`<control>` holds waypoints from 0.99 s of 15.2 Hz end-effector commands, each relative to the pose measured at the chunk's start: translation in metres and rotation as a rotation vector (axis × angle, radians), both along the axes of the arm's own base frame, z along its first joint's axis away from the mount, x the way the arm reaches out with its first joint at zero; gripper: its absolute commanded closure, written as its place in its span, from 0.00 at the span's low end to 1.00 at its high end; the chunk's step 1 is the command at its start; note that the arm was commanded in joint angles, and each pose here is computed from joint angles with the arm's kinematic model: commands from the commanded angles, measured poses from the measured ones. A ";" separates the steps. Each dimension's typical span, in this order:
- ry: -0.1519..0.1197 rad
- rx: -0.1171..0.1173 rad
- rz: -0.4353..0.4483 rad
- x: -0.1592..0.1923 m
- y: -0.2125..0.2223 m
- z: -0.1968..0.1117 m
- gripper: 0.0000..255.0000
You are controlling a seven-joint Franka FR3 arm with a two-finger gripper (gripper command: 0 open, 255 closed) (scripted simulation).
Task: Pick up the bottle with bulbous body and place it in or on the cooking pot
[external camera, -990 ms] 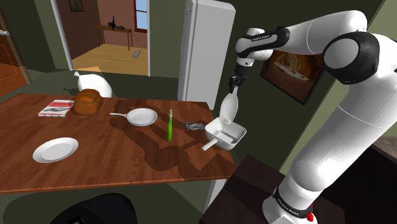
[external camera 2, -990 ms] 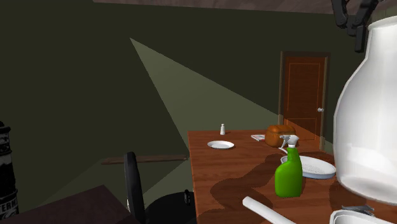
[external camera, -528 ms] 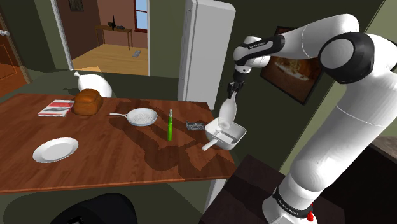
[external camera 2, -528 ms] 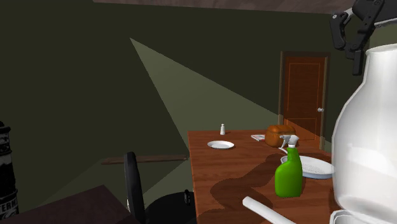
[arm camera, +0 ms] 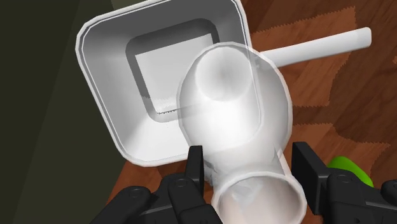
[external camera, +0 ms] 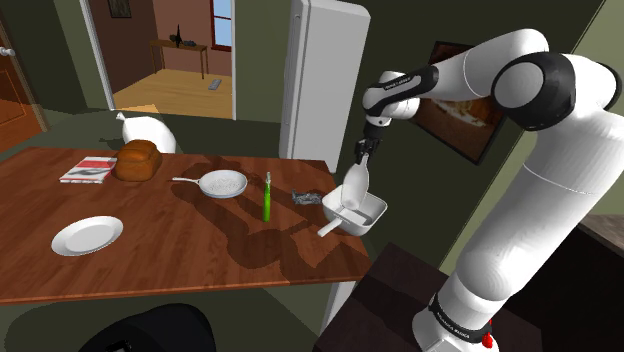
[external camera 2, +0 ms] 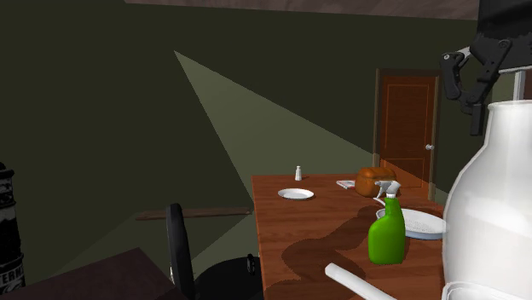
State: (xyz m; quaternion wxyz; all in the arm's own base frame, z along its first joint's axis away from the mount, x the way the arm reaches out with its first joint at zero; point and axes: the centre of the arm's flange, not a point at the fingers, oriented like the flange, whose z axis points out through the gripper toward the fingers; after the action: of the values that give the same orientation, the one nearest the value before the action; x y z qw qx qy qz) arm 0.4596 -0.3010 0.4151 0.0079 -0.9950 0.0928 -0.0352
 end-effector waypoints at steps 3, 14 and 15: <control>-0.001 -0.001 0.000 0.000 0.001 -0.021 1.00; -0.001 -0.001 0.000 0.000 0.001 -0.030 0.00; -0.001 -0.001 0.000 0.000 0.001 -0.030 0.00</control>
State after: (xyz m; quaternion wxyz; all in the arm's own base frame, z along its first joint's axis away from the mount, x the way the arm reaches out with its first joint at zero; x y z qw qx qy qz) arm 0.4593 -0.3003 0.3849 0.0076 -0.9950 0.0927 -0.0355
